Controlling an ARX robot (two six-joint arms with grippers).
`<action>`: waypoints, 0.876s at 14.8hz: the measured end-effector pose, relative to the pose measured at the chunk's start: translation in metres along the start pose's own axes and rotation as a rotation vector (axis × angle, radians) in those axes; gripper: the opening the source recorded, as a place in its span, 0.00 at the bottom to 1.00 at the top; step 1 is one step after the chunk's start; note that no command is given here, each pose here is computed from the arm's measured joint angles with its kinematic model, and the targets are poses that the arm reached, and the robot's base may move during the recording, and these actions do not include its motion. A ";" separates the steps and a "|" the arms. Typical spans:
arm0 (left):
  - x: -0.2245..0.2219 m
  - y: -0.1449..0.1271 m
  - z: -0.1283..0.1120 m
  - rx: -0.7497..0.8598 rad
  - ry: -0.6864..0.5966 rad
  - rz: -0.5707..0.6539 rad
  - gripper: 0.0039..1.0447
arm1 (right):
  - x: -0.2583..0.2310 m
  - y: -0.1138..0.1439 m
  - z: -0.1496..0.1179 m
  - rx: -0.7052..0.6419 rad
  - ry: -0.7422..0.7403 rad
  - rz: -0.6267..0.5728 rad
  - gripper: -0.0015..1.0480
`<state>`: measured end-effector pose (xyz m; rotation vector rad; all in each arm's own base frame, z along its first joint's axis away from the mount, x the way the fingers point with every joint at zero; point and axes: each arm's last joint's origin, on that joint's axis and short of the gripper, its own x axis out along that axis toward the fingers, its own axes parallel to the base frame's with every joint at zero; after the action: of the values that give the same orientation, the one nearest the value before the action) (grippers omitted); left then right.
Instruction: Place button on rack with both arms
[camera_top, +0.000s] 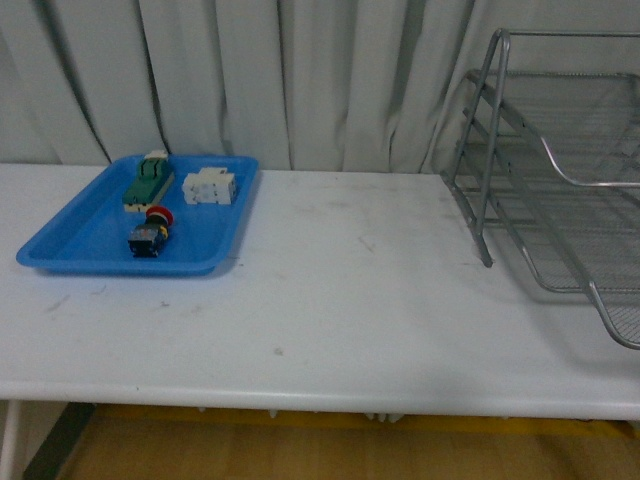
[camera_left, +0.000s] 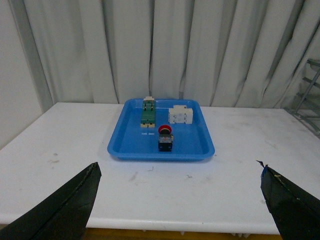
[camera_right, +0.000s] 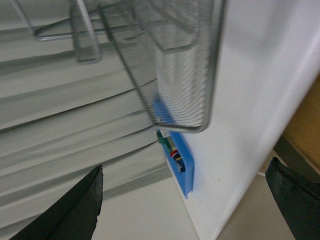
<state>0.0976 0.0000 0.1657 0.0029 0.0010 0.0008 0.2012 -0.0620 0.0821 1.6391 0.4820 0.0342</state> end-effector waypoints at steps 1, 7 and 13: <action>0.000 0.000 0.000 0.000 0.000 0.000 0.94 | -0.009 0.013 -0.003 -0.038 -0.008 0.060 0.94; 0.000 0.000 0.000 0.000 0.000 -0.001 0.94 | -0.101 0.093 -0.089 -1.492 -0.462 -0.002 0.25; 0.000 0.000 0.000 0.000 0.000 -0.001 0.94 | -0.100 0.065 -0.103 -1.629 -0.479 -0.044 0.02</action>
<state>0.0976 -0.0001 0.1657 0.0029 0.0010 -0.0004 0.0980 -0.0003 0.1841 0.0082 0.0093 -0.0054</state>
